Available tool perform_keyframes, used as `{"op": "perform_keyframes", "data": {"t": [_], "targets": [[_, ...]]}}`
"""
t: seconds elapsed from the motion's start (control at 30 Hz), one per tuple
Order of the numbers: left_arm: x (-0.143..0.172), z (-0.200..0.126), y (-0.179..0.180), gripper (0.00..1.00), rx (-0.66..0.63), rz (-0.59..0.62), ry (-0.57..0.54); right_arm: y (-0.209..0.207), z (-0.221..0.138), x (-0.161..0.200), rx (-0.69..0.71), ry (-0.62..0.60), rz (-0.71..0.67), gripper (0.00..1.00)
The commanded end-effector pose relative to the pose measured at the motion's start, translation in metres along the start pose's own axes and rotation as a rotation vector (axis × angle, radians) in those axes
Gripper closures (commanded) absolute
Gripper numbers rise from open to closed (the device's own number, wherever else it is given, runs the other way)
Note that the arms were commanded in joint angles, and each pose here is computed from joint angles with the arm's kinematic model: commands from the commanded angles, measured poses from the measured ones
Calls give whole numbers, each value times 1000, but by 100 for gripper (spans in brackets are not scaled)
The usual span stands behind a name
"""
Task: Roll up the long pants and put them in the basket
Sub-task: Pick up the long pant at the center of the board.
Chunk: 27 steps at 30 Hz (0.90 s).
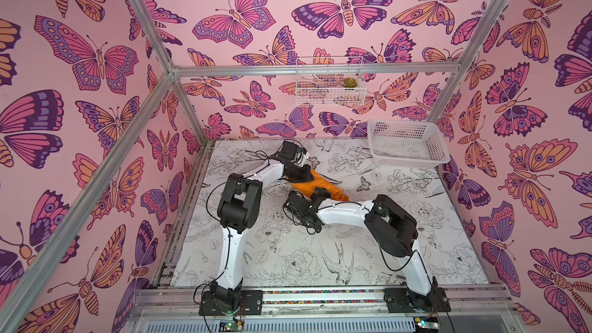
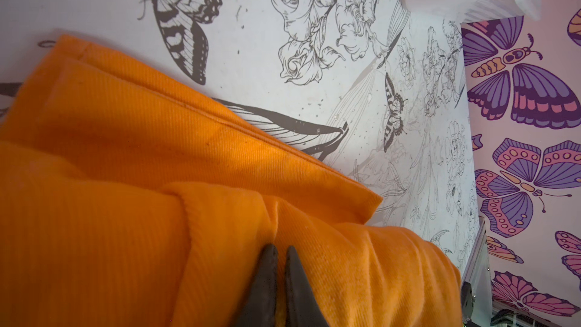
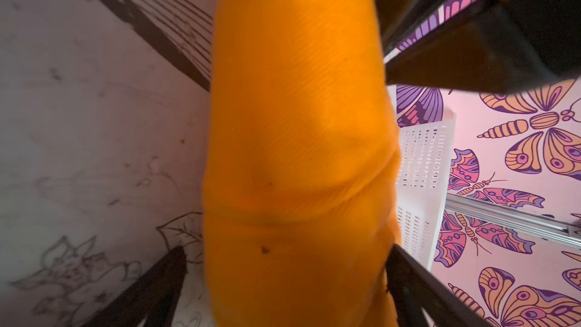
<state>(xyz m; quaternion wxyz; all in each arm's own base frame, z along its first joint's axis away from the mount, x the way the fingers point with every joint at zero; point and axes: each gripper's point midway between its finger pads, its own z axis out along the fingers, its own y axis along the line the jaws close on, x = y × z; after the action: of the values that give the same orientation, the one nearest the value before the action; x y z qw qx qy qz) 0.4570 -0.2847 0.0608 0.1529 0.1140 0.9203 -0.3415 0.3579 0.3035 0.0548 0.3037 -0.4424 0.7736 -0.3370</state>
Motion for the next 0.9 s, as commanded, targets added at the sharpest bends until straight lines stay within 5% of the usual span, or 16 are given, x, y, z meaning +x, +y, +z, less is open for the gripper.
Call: {"op": "perform_keyframes", "data": {"t": [0.0, 0.7, 0.8, 0.87], "targets": [[129, 22, 87, 88, -258, -233, 400, -3, 5, -1, -19, -4, 11, 1], [128, 21, 88, 90, -248, -244, 397, -1, 69, 7, 17, 92, -30, 5], [128, 21, 88, 91, -246, -245, 397, 0, 80, 15, -28, 114, -29, 21], [127, 21, 89, 91, -248, -249, 395, 0, 86, 20, -68, 134, -24, 41]]}}
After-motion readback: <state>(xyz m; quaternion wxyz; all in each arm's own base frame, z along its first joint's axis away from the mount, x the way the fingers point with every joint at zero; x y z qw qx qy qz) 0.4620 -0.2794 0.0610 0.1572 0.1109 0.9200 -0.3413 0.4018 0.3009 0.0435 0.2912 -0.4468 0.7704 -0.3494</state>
